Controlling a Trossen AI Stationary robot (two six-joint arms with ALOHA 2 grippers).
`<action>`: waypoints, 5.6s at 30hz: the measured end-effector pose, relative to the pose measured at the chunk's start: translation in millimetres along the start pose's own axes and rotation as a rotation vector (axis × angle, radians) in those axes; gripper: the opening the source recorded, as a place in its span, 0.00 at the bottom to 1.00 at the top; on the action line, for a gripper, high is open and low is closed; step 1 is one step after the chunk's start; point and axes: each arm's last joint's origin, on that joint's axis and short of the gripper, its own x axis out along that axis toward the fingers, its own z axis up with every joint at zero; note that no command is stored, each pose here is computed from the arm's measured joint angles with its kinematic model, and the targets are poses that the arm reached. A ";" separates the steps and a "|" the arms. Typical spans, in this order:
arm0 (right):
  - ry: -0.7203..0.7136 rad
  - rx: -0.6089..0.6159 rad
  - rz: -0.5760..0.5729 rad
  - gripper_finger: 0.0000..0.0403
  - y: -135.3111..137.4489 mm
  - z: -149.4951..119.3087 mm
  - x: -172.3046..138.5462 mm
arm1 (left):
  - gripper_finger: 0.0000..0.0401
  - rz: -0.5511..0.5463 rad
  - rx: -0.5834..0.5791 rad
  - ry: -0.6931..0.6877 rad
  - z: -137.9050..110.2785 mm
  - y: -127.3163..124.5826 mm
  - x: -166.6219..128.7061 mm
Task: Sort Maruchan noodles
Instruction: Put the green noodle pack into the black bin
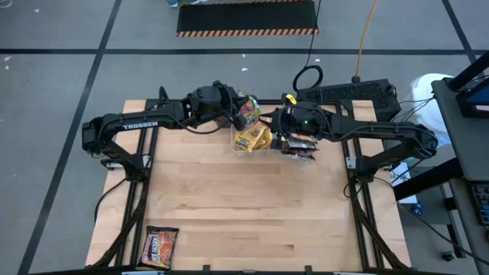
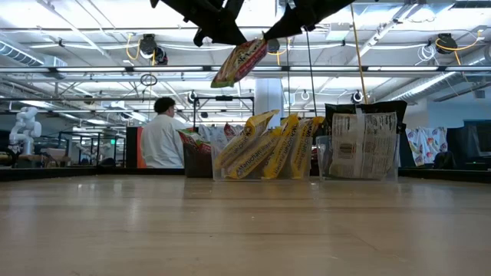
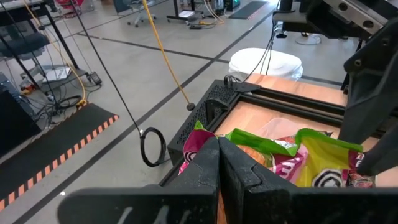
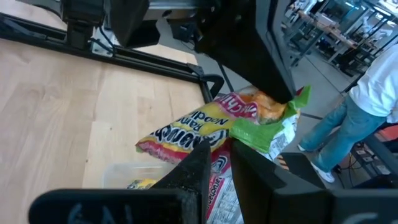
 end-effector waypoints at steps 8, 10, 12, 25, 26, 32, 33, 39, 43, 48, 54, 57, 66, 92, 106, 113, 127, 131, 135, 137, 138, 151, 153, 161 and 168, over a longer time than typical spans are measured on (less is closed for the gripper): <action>0.019 -0.036 -0.085 0.15 -2.1 -0.9 0.6 | 0.00 0.000 -0.001 -0.003 0.3 0.0 0.0; 0.035 -0.045 -0.099 0.15 -1.1 -4.7 1.7 | 0.00 0.000 -0.003 -0.008 0.8 0.0 0.0; 0.051 -0.049 -0.092 0.15 1.1 -9.6 3.0 | 0.00 -0.001 -0.003 -0.010 1.0 -0.1 0.0; -0.089 -0.042 -0.164 0.15 8.3 -23.2 10.0 | 0.00 -0.003 -0.006 -0.011 1.1 -1.0 -0.3; -0.078 -0.042 -0.182 0.15 8.0 -24.0 10.0 | 0.00 -0.005 -0.006 -0.010 1.0 -1.5 -0.4; -0.030 -0.061 -0.268 0.15 5.9 -26.2 9.8 | 0.00 -0.006 -0.005 -0.010 1.0 -2.0 -0.5; -0.030 -0.061 -0.269 0.15 5.9 -26.2 9.7 | 0.00 -0.006 -0.005 -0.010 1.0 -2.0 -0.5; -0.034 -0.058 -0.275 0.15 4.9 -25.9 9.8 | 0.00 -0.010 -0.004 -0.012 1.2 -3.7 -1.0; -0.062 -0.046 -0.292 0.15 2.9 -23.4 9.4 | 0.00 -0.022 0.000 -0.014 1.4 -8.1 -2.3; -0.083 -0.054 -0.312 0.15 -0.2 -21.6 9.1 | 0.00 -0.040 0.009 -0.017 1.7 -15.0 -4.4; -0.078 -0.053 -0.314 0.15 -1.2 -22.3 9.4 | 0.00 -0.062 0.044 -0.020 1.7 -21.9 -6.5; -0.075 -0.053 -0.313 0.15 -1.1 -22.6 9.4 | 0.00 -0.069 0.060 -0.023 1.9 -24.2 -7.3; -0.055 -0.055 -0.307 0.15 -1.3 -24.8 10.0 | 0.00 -0.076 0.085 -0.045 4.0 -25.3 -7.7; -0.079 0.063 -0.078 0.15 -0.8 -32.9 13.5 | 0.00 -0.036 0.123 -0.052 4.8 -20.9 -6.5; -0.052 0.047 -0.035 0.07 -4.0 -38.4 14.7 | 0.00 -0.031 0.124 -0.084 8.1 -20.7 -6.7; -0.050 -0.040 -0.037 0.00 -3.8 -38.4 14.7 | 0.00 -0.031 0.123 -0.082 7.9 -20.7 -6.7; -0.049 -0.067 -0.041 0.00 -4.0 -38.4 14.7 | 0.04 0.007 0.136 -0.057 5.7 -19.6 -6.5; -0.053 -0.067 -0.044 0.00 -4.4 -38.0 14.7 | 0.04 0.062 0.155 -0.039 4.4 -17.2 -6.2; -0.070 -0.067 -0.054 0.00 -5.3 -36.3 14.6 | 0.04 0.126 0.172 0.005 0.6 -13.5 -5.5; -0.075 -0.066 -0.057 0.00 -5.6 -35.9 14.5 | 0.04 0.150 0.180 0.030 -1.8 -11.3 -5.1; -0.072 -0.066 -0.057 0.00 -6.1 -36.3 14.6 | 0.04 0.159 0.183 0.043 -3.0 -10.6 -5.1; -0.065 -0.071 -0.062 0.00 -8.0 -37.7 15.0 | 0.04 0.240 0.172 0.113 -9.8 -6.4 -5.5; -0.068 -0.085 -0.070 0.00 -9.8 -37.8 15.1 | 0.04 0.240 0.174 0.119 -10.4 -6.4 -5.5; -0.092 -0.061 -0.148 0.00 -32.2 -41.9 16.1 | 0.04 0.236 0.188 0.158 -14.4 -6.4 -6.1; -0.130 -0.019 -0.126 0.00 -52.7 -55.0 28.2 | 0.04 0.236 0.186 0.167 -15.3 -6.4 -6.2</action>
